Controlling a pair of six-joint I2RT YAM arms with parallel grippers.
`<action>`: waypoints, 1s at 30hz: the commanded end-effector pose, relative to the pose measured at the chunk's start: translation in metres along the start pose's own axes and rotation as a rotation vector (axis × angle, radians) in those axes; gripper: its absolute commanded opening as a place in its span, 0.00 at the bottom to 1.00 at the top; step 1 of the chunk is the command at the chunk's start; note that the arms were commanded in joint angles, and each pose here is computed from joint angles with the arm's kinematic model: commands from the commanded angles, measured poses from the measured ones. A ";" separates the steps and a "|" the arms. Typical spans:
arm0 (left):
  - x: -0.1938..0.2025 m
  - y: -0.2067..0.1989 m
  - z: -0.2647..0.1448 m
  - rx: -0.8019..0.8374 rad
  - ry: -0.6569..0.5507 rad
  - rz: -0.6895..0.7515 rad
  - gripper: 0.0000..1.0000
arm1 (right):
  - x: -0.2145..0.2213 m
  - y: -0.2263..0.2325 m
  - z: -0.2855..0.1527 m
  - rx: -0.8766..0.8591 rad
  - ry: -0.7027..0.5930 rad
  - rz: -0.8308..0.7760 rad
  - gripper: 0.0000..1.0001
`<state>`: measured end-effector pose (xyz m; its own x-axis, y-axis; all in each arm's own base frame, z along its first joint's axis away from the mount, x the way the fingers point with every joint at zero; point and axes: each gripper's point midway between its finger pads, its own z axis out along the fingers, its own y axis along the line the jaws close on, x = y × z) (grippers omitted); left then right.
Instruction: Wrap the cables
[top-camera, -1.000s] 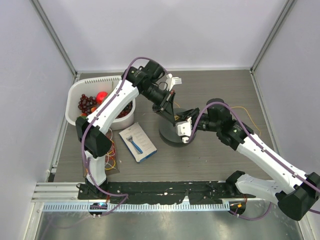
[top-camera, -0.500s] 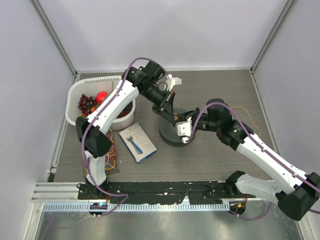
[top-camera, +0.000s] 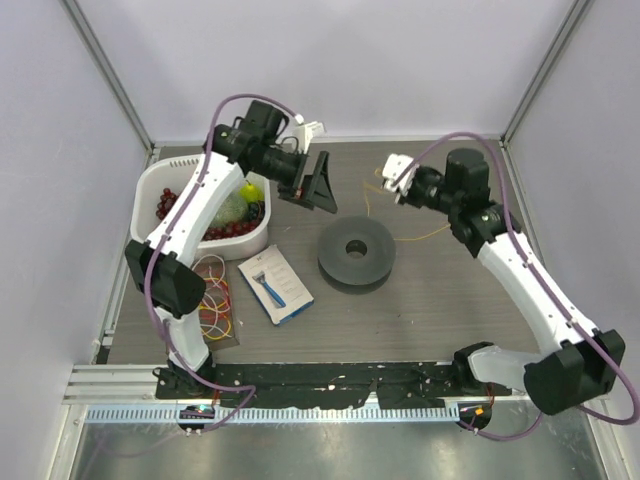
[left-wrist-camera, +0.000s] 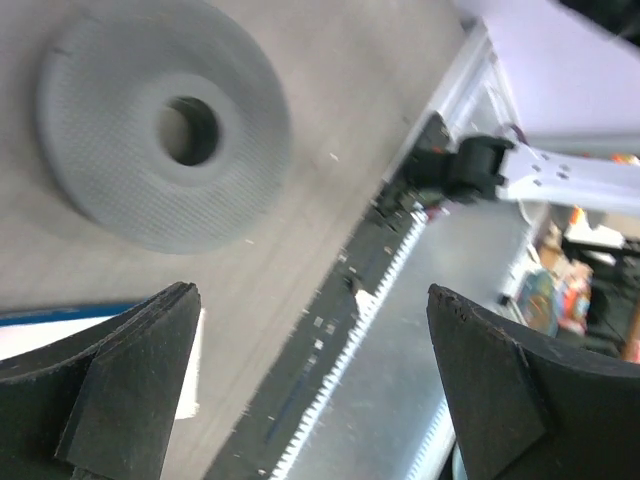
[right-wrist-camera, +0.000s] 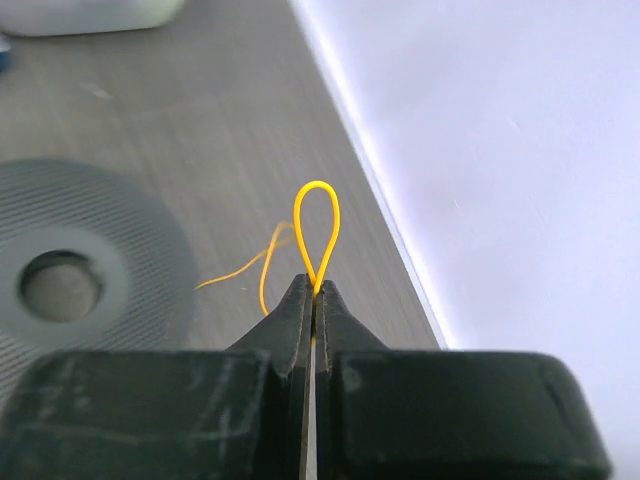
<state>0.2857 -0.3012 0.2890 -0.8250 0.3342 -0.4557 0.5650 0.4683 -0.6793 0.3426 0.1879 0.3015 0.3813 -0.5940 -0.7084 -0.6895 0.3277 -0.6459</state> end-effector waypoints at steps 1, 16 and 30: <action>-0.035 0.032 -0.018 -0.147 -0.151 0.117 1.00 | 0.002 -0.080 -0.017 0.264 -0.004 0.232 0.01; -0.051 0.157 0.071 -0.239 0.016 0.280 1.00 | 0.109 -0.172 -0.113 0.689 0.195 0.513 0.01; 0.005 0.158 0.137 0.086 0.183 0.117 0.94 | 0.145 -0.085 -0.106 0.471 0.364 0.777 0.01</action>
<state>0.3906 -0.3254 0.1015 -0.7203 0.5291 -0.4487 0.6881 0.4632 -0.5585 0.4046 -0.0103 0.2992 -0.2372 -0.3254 -0.9153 -0.3055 0.9194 -0.2477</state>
